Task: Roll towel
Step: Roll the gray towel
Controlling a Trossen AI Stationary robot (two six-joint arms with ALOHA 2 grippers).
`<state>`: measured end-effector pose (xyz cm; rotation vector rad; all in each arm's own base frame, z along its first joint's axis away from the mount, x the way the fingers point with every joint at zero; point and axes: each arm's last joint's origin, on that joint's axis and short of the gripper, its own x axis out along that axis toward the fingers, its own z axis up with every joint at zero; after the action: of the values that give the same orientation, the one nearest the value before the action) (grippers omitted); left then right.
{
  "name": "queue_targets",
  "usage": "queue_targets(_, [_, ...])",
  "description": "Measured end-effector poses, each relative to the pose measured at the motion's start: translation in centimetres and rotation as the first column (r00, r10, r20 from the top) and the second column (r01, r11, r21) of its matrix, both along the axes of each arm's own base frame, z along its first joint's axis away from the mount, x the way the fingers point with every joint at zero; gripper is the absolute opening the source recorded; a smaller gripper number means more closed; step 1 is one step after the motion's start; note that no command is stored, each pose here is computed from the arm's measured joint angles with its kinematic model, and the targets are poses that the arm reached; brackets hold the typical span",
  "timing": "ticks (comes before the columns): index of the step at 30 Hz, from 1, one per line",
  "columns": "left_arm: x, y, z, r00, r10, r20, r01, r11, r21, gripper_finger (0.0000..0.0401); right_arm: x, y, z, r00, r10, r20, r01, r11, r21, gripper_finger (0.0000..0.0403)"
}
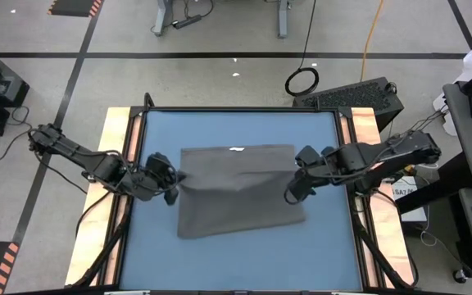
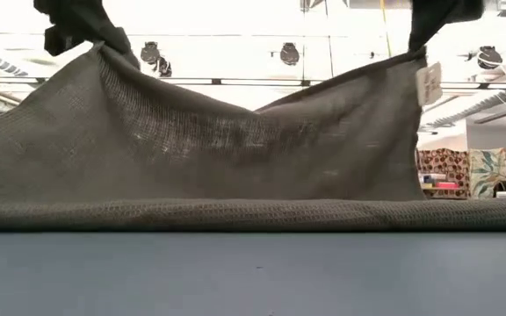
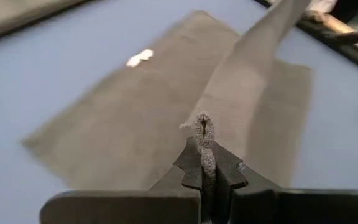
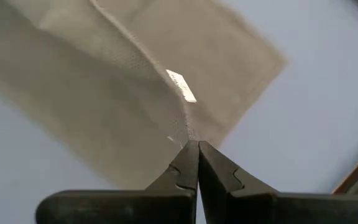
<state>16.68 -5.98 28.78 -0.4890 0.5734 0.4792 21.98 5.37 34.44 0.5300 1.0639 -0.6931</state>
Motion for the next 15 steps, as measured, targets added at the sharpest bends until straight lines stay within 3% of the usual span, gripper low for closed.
queue_targets(7, [0.8, -0.5, 1.0, 0.991, -0.096, 0.097, 0.096, 0.995, 0.004, 0.0004, -2.4, 1.4, 1.4, 0.996, -0.056, 0.075, 0.045, 0.99, 0.137, 0.0])
queue_targets(15, [0.6, -0.1, 0.9, 0.996, -0.04, 0.079, 0.033, 0.995, 0.093, 0.0004, -4.1, 1.0, 4.8, 0.991, -0.103, 0.087, 0.09, 0.985, 0.146, 0.0])
